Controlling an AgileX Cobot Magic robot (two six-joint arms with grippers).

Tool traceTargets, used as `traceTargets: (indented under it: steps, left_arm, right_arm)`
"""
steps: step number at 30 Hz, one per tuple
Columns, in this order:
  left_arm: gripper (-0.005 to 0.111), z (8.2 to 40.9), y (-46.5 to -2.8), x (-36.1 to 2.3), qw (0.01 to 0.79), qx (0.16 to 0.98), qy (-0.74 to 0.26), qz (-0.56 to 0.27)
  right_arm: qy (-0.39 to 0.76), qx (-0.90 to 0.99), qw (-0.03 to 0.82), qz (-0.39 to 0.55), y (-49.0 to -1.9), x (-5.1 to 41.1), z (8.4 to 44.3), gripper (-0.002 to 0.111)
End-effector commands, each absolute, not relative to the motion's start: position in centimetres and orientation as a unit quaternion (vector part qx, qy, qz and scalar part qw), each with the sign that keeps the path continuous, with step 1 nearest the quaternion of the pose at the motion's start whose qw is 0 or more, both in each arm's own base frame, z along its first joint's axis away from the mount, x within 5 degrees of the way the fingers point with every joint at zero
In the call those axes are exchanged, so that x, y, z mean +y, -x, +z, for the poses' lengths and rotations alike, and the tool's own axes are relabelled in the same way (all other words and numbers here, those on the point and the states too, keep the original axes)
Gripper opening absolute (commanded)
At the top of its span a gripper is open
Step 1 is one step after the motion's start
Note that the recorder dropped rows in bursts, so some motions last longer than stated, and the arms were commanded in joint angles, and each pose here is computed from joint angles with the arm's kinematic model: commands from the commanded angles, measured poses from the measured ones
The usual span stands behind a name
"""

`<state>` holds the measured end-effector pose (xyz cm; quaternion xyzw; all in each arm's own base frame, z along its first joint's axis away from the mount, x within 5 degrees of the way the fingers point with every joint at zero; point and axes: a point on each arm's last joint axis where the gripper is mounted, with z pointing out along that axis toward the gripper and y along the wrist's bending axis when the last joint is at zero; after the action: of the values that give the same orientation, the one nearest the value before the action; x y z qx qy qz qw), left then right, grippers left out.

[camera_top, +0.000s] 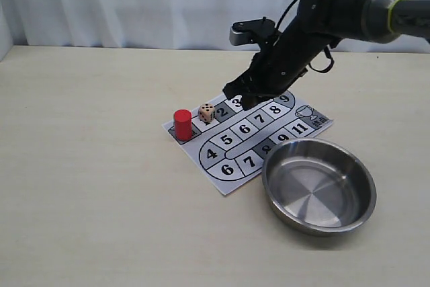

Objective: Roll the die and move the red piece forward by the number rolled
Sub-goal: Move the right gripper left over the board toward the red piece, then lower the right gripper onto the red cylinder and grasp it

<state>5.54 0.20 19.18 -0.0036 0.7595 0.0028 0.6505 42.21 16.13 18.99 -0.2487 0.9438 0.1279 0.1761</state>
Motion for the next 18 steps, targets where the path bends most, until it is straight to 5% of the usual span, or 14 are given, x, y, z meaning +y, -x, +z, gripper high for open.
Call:
traceTargets:
  steps: [1,18]
  left_arm:
    - [0.000,19.2,-5.6,0.2,0.655,0.756,0.006,-0.002]
    - [0.000,19.2,-5.6,0.2,0.655,0.756,0.006,-0.002]
  right_arm:
    - [0.252,0.948,0.144,0.129,-42.8,17.3,17.9,0.004]
    - [0.282,0.930,0.176,0.158,-45.4,18.9,14.3,0.004]
